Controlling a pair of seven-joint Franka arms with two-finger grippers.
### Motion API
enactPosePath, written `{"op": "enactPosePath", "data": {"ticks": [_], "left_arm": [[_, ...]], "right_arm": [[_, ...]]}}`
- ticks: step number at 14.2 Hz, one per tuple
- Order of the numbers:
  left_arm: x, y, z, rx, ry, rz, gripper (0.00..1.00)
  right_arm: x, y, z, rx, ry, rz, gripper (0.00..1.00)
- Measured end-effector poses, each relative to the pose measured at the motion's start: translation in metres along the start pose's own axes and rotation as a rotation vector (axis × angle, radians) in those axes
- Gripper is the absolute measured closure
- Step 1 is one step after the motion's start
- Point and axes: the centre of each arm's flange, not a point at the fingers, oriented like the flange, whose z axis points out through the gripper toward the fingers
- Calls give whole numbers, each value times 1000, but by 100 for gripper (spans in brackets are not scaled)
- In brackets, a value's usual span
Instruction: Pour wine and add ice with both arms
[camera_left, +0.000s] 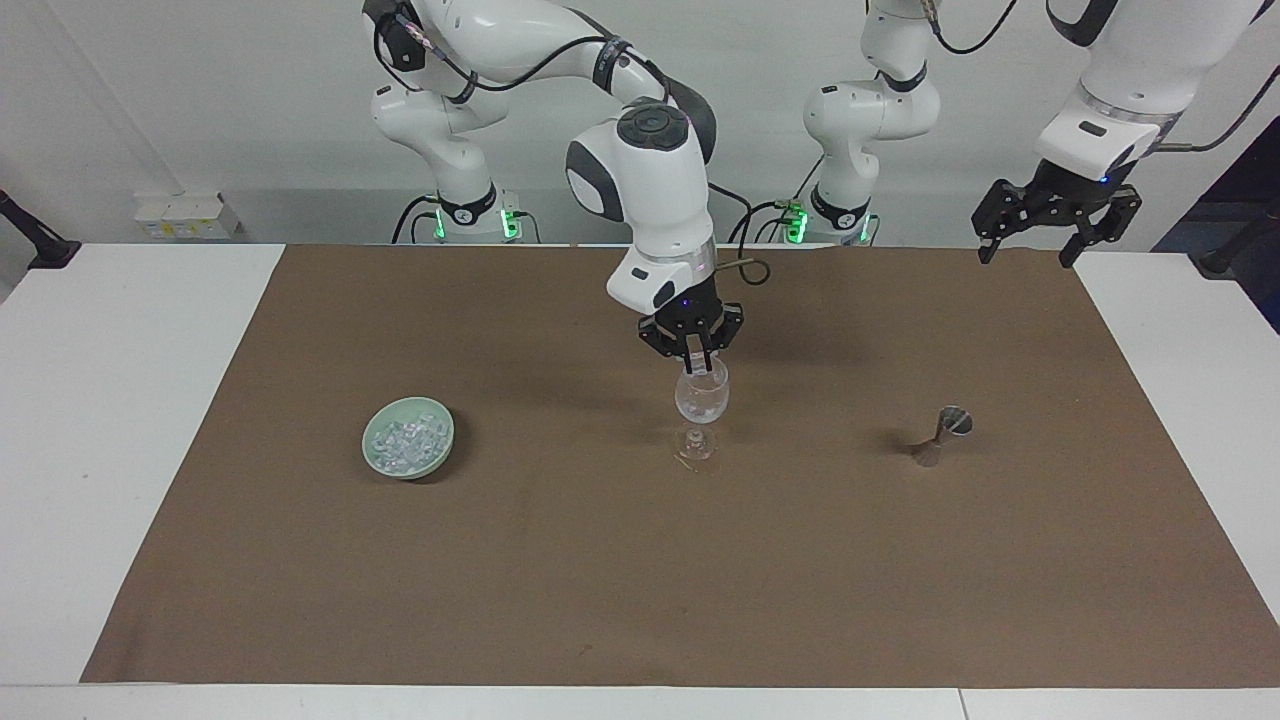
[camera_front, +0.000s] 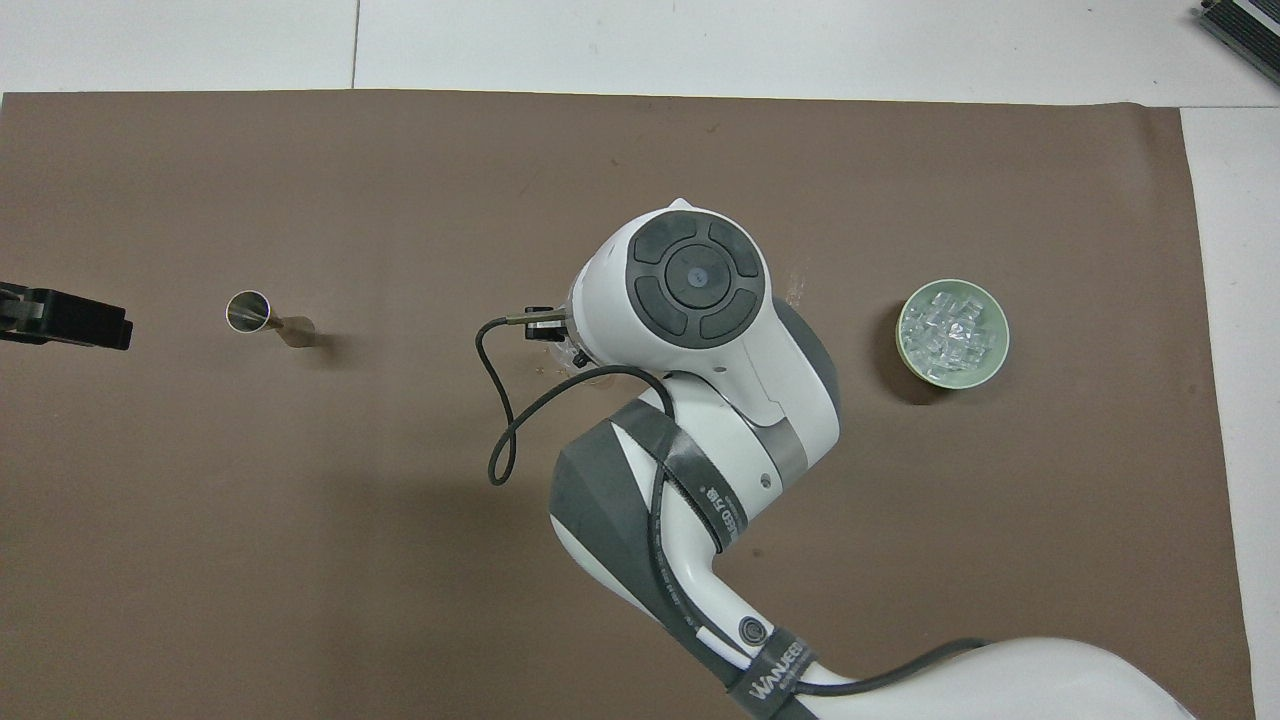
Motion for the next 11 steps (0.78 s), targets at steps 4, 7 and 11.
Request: {"op": "enactPosePath", "data": {"ticks": [4,7,11], "left_arm": [[0,0,0,0,0,0,0],[0,0,0,0,0,0,0],[0,0,0,0,0,0,0]], "right_arm": [[0,0,0,-2,5,-3,78],[0,0,0,-1,5,-3,78],[-4,-6,1,0,2,-14,78]]}}
